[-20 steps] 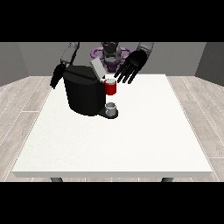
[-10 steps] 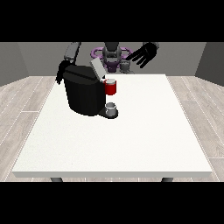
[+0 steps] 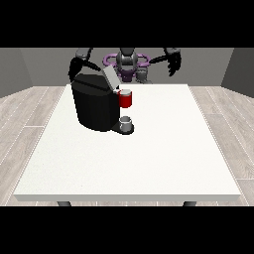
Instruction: Insert the coffee pod into the coffee machine and close the lid
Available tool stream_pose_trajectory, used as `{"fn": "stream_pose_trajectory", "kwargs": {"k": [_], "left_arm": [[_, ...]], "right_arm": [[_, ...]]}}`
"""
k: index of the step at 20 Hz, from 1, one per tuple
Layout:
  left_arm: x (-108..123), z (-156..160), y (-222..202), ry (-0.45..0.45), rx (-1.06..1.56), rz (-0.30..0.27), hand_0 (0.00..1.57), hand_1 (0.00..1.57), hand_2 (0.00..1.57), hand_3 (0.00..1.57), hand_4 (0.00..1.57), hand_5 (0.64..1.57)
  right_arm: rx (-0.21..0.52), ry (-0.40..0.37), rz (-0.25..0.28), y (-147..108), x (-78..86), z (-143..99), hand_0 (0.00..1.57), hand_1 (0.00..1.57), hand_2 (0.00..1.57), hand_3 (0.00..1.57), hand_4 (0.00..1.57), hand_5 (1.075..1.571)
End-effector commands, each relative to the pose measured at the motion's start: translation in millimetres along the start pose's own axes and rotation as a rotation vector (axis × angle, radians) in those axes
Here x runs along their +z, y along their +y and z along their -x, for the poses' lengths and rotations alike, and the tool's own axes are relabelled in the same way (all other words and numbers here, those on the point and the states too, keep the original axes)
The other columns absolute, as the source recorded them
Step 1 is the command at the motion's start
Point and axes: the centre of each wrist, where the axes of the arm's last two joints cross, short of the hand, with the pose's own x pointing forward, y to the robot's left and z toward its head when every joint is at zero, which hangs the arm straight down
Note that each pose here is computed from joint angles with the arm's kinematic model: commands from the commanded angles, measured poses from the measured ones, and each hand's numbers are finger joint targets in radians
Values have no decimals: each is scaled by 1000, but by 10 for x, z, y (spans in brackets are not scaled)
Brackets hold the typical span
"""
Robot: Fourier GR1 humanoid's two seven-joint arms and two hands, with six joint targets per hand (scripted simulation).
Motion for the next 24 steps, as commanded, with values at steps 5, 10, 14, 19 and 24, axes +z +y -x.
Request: {"fn": "stream_pose_trajectory", "kwargs": {"k": [5,10,14,19,24], "left_arm": [[443,465,4,162,101,-24,0,0,0,0,404,1571],[356,290,-74,102,117,-36,0,0,0,0,457,1571],[351,111,-205,49,126,2,0,0,0,0,396,1571],[364,-127,7,-32,102,-23,0,0,0,0,382,1571],[517,-129,49,-46,85,-42,0,0,0,0,342,1571]], "right_arm": [[-17,-79,-202,348,-13,-519,0,0,0,0,0,1571],[42,-233,-242,263,-159,-870,0,0,0,0,251,1571],[3,-184,-153,100,-313,-852,0,0,0,0,0,1571],[-37,-225,-159,-136,-545,-1197,0,0,0,0,175,1571],[-151,-140,-192,-3,-608,-1265,0,0,0,0,92,1571]]}}
